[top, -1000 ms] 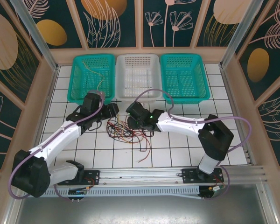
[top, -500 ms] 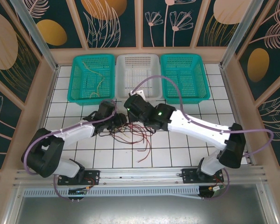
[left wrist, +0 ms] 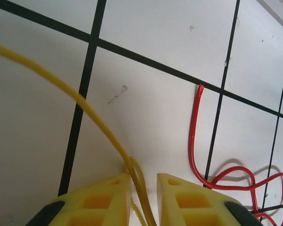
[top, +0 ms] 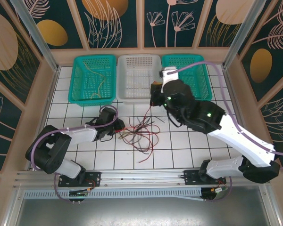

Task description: Untangle the cables

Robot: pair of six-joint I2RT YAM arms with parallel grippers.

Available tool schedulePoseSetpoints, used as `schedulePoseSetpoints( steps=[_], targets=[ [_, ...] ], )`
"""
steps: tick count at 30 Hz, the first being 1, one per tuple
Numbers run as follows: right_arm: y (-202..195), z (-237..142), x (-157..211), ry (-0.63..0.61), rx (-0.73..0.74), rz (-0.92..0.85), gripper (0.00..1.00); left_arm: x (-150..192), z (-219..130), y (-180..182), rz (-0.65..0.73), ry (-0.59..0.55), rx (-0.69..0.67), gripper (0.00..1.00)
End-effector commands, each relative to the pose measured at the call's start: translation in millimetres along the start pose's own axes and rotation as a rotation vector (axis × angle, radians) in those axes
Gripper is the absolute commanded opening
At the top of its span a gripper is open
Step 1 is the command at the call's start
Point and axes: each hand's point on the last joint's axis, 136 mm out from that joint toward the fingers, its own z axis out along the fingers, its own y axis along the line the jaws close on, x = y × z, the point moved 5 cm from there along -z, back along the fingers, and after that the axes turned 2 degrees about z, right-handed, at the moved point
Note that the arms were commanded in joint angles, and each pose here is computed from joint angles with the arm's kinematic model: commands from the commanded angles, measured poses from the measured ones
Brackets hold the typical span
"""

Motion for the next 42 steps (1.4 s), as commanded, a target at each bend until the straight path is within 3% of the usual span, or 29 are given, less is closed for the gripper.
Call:
schedulePoseSetpoints(
  steps=[1,5,7,11,16,23,31,34,36,37,39,40,42],
  targets=[
    [-8,-13,-32,-0.107,0.038,0.024,0.0,-8,-12,-3,0.007,-0.06,-0.01,0.21],
    [-5,-10,-36,-0.094,0.007,0.011,0.0,-26,-42,-32,0.04,-0.138,0.087,0.39],
    [-1,-4,-33,-0.076,-0.008,-0.01,0.0,-36,-70,-53,0.053,-0.211,0.201,0.55],
    [1,8,-29,-0.068,0.012,-0.029,0.0,-40,-121,-87,0.117,-0.297,0.454,0.71],
    [7,17,-37,-0.089,-0.042,0.008,0.0,-23,-132,-99,0.193,-0.232,0.583,0.75],
    [15,28,-43,-0.081,-0.066,0.001,0.0,-16,-126,-106,0.142,-0.182,0.638,0.73],
    [16,27,-44,-0.084,-0.092,0.007,0.0,-20,-119,-109,0.087,-0.174,0.649,0.21],
    [12,24,-45,-0.09,-0.098,0.025,0.0,-25,-117,-104,0.03,-0.21,0.627,0.05],
    [7,21,-47,-0.099,-0.11,0.041,0.0,-27,-117,-97,-0.047,-0.239,0.624,0.0],
    [6,19,-47,-0.101,-0.118,0.045,0.0,-27,-120,-97,-0.064,-0.245,0.648,0.04],
    [2,17,-46,-0.1,-0.121,0.055,0.0,-26,-131,-107,-0.066,-0.24,0.744,0.34],
    [1,17,-45,-0.097,-0.12,0.059,0.0,-26,-135,-110,-0.065,-0.24,0.775,0.43],
    [-1,18,-43,-0.089,-0.114,0.06,0.0,-26,-147,-115,-0.053,-0.253,0.827,0.52]
  ],
)
